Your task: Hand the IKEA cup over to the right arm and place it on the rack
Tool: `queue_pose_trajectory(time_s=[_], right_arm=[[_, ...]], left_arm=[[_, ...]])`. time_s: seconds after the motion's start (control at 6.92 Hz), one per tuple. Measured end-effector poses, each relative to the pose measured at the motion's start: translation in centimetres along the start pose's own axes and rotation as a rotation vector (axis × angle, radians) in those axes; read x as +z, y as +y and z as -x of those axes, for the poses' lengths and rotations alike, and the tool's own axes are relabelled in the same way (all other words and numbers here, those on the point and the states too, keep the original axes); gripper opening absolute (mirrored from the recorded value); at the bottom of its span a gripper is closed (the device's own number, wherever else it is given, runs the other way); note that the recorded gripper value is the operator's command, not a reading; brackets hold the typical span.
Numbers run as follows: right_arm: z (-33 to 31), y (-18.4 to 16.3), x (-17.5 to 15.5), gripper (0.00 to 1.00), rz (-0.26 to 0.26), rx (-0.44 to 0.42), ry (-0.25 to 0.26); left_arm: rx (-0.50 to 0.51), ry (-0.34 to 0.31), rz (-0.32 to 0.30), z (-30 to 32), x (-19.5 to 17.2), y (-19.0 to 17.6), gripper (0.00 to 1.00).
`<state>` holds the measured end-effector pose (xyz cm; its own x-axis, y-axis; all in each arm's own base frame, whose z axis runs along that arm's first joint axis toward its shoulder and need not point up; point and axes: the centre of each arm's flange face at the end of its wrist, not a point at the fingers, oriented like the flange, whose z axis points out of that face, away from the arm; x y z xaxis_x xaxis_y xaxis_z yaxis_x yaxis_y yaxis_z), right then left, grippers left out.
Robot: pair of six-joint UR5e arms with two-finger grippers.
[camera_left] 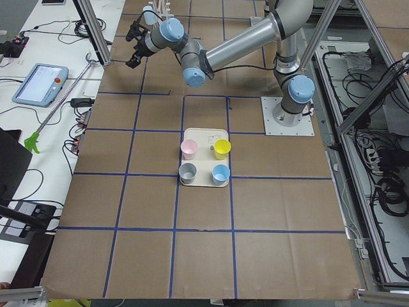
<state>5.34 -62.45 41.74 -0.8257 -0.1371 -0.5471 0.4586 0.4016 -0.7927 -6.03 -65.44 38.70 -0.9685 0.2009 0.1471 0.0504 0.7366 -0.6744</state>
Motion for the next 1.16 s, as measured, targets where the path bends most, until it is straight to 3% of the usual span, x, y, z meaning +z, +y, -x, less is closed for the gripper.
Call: queue_pose_trajectory(time_s=[0.29,0.43,0.58,0.87,1.16], right_arm=[[-5.4,-2.3,-0.9,0.43,0.005,-0.293,0.064],[-7.9,-2.8,-1.1,0.43,0.015,-0.386,0.095],[-10.3,-2.7,-0.8,0.43,0.033,-0.446,0.119],[-14.6,-3.1,0.9,0.43,0.071,-0.555,0.15],[-17.1,-2.5,2.8,0.43,0.109,-0.573,0.155]], left_arm=[[-0.075,-0.105,0.281,-3.2,-1.8,0.2,1.0],[-0.12,-0.142,0.412,-4.5,-4.2,0.8,1.0],[-0.146,-0.169,0.507,-5.5,-7.0,1.4,1.0],[-0.148,-0.214,0.604,-7.4,-12.7,2.4,1.0],[-0.114,-0.231,0.627,-9.5,-14.7,3.5,1.0]])
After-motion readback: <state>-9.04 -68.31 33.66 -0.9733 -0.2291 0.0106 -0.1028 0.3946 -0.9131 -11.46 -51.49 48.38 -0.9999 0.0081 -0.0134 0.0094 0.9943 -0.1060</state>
